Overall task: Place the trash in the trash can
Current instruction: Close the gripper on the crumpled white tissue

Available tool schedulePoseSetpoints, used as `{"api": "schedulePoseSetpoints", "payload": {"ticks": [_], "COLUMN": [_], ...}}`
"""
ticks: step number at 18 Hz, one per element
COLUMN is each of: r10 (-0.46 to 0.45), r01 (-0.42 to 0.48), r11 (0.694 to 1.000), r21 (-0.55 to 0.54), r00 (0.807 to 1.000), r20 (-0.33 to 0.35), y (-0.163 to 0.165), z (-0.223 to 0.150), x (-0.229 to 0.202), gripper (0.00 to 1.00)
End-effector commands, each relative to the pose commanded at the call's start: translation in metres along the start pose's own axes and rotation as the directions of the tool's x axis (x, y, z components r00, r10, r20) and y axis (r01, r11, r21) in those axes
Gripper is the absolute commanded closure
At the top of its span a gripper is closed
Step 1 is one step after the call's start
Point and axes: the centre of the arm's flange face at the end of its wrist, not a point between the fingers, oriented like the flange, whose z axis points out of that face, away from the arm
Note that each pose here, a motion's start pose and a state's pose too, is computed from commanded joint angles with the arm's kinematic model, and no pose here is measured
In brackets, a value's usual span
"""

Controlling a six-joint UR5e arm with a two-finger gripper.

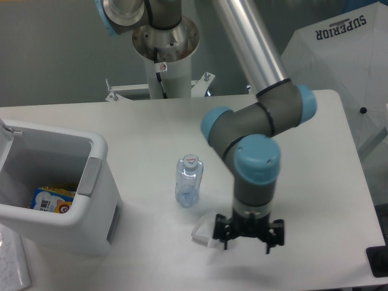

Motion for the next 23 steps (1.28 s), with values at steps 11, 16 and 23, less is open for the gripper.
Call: {"api": "schedulePoseSetpoints", "payload": {"ticks": [11,16,23], "r10": [0.066,0.071,0.061], "r01": [-0.050,-0.055,-0.050], "r11": [0.988,0.986,0.990], "r21": [-0.149,-0.156,-0.134], "r00": [0.993,0.992,0.995], "r20": [0.102,0.100,0.075], "y": [0.025,0.023,0.013], "z": [0.023,0.025,0.012], "x": [0.010,0.011,0.006], "gripper": [0.00,0.63,1.00]}}
